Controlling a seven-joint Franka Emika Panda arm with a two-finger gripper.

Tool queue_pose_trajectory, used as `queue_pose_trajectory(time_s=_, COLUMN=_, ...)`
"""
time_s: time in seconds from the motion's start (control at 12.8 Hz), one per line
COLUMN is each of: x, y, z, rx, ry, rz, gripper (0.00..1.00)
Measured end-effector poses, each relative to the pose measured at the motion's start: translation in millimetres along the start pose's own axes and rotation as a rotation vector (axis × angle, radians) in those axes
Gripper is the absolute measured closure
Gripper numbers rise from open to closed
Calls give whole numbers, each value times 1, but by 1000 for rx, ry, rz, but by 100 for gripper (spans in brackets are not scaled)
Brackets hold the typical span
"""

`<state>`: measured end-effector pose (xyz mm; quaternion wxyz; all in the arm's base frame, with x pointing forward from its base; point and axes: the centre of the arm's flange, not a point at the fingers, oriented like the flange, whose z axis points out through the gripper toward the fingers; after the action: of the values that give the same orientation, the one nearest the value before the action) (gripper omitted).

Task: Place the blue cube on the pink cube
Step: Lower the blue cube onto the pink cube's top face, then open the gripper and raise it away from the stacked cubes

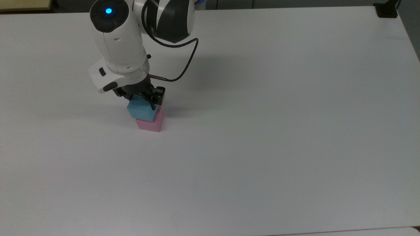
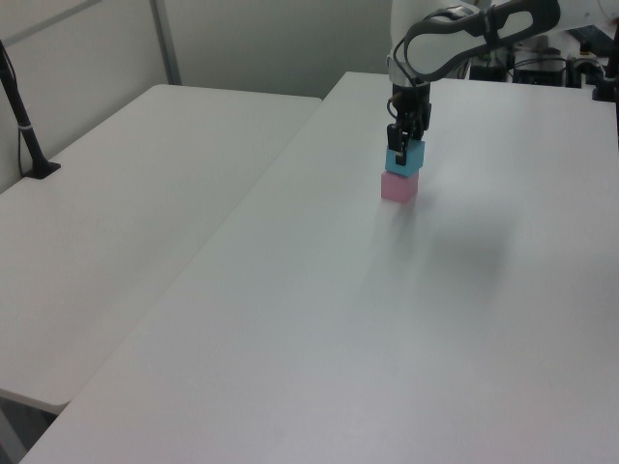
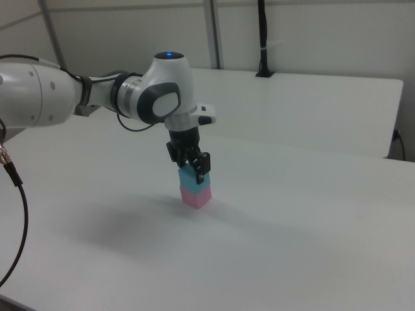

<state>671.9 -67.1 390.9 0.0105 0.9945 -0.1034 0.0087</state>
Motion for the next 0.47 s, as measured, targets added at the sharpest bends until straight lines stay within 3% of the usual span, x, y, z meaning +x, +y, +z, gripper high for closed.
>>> queue_pose_trajectory(time_s=0.16, x=1, y=-2, z=-1, rx=1, ry=15, rz=5, gripper=35)
queue_pose_trajectory(time_s=0.31, x=3, y=-5, z=-1, rx=0, ry=32, rz=11, gripper=6)
queue_pose_trajectory(time_s=0.47, x=3, y=-6, z=-2, rx=0, ry=34, rz=10, gripper=0)
